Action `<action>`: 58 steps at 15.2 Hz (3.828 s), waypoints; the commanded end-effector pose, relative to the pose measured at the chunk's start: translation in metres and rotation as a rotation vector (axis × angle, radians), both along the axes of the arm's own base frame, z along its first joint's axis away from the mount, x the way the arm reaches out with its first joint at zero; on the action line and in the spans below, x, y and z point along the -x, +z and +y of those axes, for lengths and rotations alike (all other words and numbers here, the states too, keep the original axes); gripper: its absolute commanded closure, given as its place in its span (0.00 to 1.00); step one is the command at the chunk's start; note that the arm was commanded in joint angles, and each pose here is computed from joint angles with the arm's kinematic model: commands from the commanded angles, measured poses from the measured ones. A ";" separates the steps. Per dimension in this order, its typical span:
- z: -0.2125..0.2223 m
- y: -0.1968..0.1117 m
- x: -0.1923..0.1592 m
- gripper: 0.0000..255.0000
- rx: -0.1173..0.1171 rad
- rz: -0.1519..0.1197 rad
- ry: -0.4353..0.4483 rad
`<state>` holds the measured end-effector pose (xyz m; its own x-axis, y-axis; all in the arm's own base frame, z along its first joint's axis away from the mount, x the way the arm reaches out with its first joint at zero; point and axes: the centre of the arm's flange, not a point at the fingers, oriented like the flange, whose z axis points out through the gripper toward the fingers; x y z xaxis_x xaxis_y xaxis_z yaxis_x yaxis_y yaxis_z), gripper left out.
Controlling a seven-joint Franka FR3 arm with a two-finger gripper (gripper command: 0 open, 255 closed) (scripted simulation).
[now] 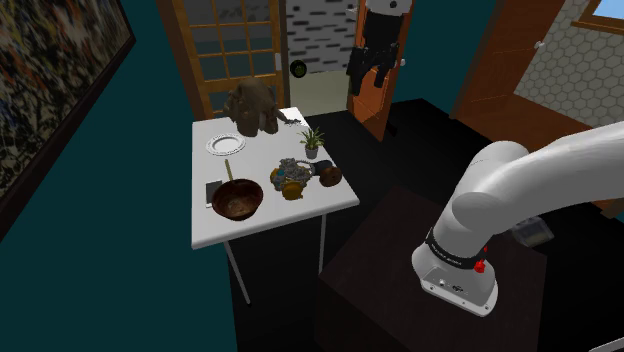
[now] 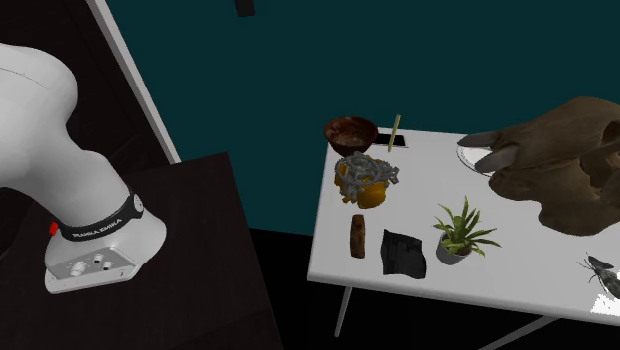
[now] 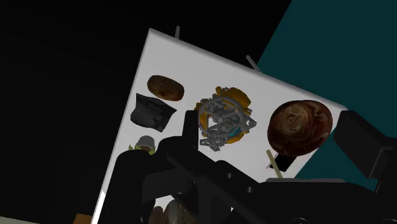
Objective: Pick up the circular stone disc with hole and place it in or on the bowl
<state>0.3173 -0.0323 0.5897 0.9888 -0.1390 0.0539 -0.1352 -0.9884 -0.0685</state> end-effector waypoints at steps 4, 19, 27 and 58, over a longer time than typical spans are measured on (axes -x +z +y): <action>-0.016 -0.036 -0.002 0.00 0.007 -0.015 0.096; -0.088 -0.215 -0.043 0.00 0.041 -0.088 0.574; -0.119 -0.308 -0.083 0.00 0.059 -0.127 0.829; -0.138 -0.463 -0.156 1.00 0.082 -0.177 1.158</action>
<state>0.4730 -0.1705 0.1265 0.5002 0.8490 0.1704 0.8527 -0.5172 0.0740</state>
